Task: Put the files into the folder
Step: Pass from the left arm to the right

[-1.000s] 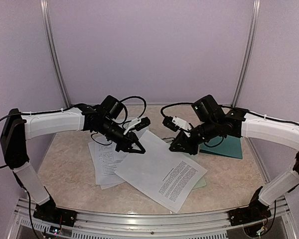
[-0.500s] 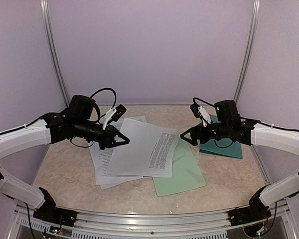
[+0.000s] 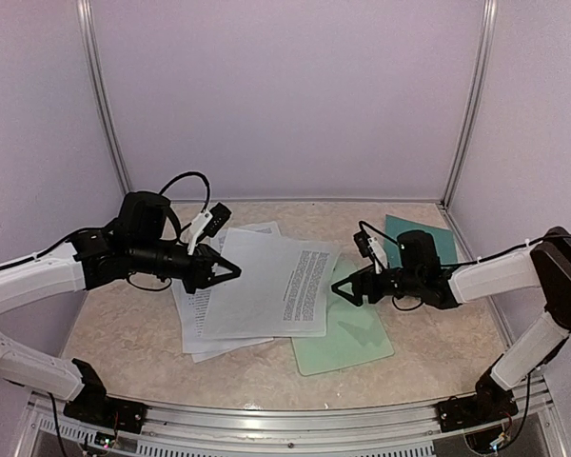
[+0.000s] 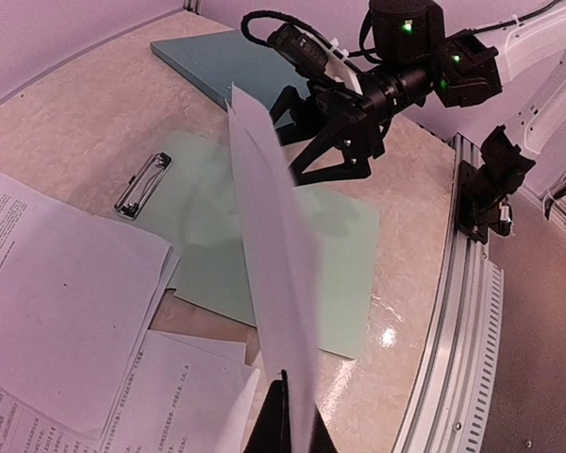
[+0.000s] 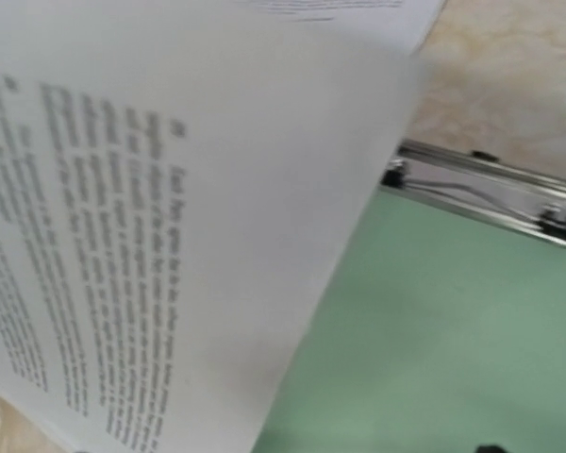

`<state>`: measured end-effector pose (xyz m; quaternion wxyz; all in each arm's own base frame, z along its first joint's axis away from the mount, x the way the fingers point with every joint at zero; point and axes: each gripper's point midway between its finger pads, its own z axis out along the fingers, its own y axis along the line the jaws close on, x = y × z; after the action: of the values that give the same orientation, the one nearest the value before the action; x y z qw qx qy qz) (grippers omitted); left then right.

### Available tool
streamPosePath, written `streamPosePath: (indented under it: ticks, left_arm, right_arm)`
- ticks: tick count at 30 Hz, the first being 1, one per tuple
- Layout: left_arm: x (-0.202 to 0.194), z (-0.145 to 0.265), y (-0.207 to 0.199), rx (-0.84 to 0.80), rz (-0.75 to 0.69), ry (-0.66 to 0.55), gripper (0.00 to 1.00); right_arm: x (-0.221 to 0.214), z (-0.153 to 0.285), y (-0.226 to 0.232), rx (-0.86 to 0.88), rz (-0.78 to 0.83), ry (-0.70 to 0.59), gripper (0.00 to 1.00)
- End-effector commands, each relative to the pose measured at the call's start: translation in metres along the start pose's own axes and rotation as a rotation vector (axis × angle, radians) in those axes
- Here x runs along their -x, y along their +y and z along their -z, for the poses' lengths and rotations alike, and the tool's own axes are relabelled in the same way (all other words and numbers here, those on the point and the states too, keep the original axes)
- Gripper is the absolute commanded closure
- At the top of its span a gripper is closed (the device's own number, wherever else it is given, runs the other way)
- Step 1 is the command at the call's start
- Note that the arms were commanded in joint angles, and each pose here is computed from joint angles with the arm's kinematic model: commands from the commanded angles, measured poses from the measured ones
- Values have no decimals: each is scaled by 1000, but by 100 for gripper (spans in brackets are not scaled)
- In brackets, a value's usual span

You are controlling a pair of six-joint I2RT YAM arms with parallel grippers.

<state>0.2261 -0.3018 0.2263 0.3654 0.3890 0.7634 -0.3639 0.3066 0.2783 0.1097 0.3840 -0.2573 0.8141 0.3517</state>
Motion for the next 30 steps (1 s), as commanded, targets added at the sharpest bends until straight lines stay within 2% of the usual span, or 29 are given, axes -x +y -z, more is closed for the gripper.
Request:
streamPosePath:
  ticks: [1,8,15,21,30]
  left_arm:
    - [6,5,-6,-8,-14,-38,100]
    - [2,8,-9,-13,-11,-44,100]
    - [-1,6,-6,-2,-7,-41,100]
    - [-4,3,-3,9,4,-35,100]
    - [-3,7,-6,-5,5,-49,100]
  right_arm:
    - [8,-12,9,114,15,-84,15]
    - [-8,-31,11,226,-7,-74,17]
    - [-24,-39,32,438,32,-71,26]
    - [-19,-44,34,480,-2,-102,35]
    - [-19,-56,25,449,-35,-112,34]
